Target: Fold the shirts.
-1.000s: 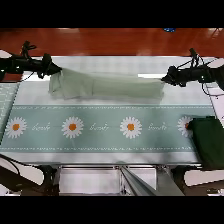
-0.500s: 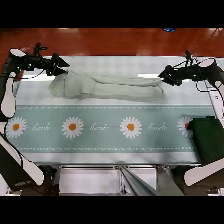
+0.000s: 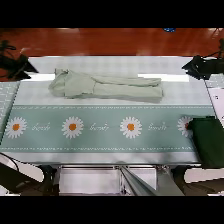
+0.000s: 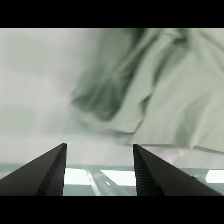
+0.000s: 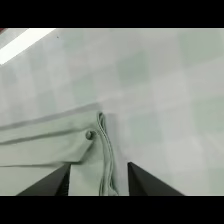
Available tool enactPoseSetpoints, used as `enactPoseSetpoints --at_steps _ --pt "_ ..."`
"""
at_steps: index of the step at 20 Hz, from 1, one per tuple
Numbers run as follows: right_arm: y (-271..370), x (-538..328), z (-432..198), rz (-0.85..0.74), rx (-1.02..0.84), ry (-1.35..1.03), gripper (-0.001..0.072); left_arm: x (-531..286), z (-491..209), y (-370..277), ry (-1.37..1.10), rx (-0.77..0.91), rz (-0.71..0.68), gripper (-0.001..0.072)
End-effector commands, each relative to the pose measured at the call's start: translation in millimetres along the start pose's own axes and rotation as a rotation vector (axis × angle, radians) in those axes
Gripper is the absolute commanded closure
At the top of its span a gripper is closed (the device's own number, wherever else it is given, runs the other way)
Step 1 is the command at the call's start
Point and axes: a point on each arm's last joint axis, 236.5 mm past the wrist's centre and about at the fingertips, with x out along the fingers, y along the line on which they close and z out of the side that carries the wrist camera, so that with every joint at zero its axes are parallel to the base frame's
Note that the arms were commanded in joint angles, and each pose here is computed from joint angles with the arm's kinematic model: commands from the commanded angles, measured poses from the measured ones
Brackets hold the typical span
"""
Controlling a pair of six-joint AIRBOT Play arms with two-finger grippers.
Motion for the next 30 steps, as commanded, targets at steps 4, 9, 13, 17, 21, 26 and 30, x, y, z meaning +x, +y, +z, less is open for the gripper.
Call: enactPoseSetpoints --at_steps 4,9,13,17,21,26,30 --pt "-35 37 -56 -0.098 0.097 0.054 0.0298 -39 -38 -25 -0.390 0.058 0.022 0.0201" --pt "-21 83 -84 -0.064 0.117 0.121 0.0301 22 -136 -71 -0.313 0.138 -0.063 0.0201" --pt "-6 111 -97 0.044 0.203 0.183 0.0301 45 -163 -101 -0.251 0.214 -0.098 0.0201" --pt "15 138 -117 0.078 0.172 0.281 0.0301 49 -165 -123 -0.271 0.249 -0.131 0.0201" --pt "61 150 -111 0.139 0.073 0.290 0.0656 50 -166 -132 -0.271 0.241 -0.158 0.0202" --pt "91 77 -94 0.131 -0.143 0.292 0.0694 48 -168 -142 -0.266 0.230 -0.206 0.0689" --pt "85 -16 -99 -0.048 -0.330 0.190 0.0694 46 -179 -181 -0.263 0.311 -0.300 0.0690"
